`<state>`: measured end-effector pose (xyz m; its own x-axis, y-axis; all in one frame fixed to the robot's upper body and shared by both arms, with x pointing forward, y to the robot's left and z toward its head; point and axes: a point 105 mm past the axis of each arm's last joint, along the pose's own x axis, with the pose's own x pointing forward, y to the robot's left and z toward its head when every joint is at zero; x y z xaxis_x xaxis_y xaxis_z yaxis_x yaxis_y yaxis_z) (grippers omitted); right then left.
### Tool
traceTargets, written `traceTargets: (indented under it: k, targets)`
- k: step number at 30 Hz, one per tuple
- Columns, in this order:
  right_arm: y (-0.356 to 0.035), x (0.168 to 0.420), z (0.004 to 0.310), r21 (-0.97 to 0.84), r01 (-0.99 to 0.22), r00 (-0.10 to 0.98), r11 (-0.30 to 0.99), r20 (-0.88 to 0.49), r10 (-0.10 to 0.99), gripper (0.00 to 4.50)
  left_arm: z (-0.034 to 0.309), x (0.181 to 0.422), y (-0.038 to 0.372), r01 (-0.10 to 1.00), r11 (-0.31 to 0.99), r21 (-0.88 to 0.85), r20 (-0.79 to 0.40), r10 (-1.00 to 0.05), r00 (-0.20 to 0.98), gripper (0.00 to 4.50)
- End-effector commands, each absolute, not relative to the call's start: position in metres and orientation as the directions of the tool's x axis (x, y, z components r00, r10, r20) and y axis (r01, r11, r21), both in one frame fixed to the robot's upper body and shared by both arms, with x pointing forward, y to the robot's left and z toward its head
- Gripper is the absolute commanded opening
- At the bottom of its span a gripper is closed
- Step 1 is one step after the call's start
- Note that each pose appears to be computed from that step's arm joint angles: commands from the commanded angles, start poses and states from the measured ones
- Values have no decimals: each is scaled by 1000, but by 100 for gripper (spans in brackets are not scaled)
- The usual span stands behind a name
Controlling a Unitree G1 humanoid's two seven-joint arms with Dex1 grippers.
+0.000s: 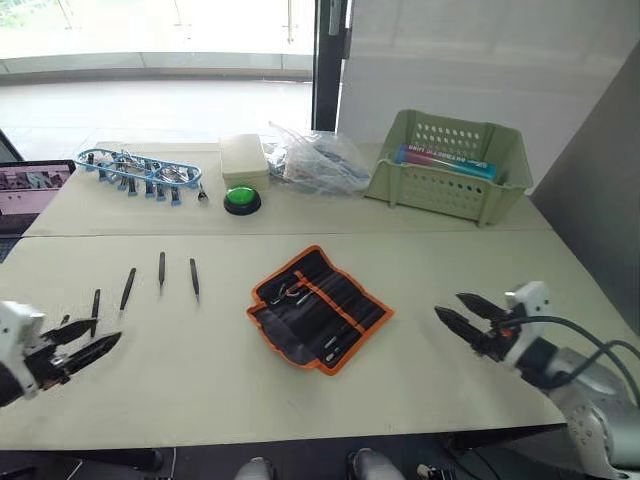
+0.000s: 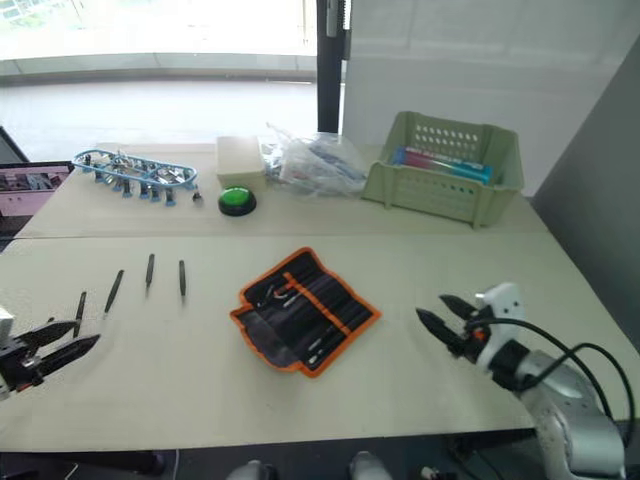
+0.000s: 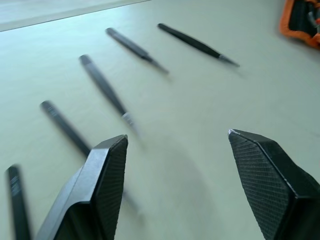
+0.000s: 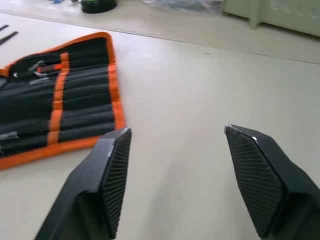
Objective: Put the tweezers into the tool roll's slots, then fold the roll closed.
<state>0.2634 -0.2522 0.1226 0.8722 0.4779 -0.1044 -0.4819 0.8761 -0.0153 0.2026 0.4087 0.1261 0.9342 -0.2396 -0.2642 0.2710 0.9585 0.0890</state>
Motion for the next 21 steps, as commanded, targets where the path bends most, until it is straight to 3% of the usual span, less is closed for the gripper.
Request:
traceTargets:
  k: [1,6,13,15,17,21]
  targets:
    - [-287,247,124,-3,-417,907,909,-73,415,448,141,173,443,114,981,157,-219,-79,973,450]
    - [-338,217,107,10,-255,960,967,-119,255,448,127,122,471,-60,988,140,-229,91,969,450]
    - [-331,227,122,3,-261,961,965,-90,261,448,120,107,475,-107,991,86,-246,125,961,450]
    - [-312,236,133,5,-323,944,946,-72,323,448,116,103,476,-120,989,83,-257,138,957,450]
    - [-271,251,155,4,-479,878,878,-24,479,448,110,102,474,-140,988,64,-251,152,956,450]
    - [-200,260,181,-40,-730,683,682,-22,730,448,97,110,463,-139,989,43,-242,146,959,450]
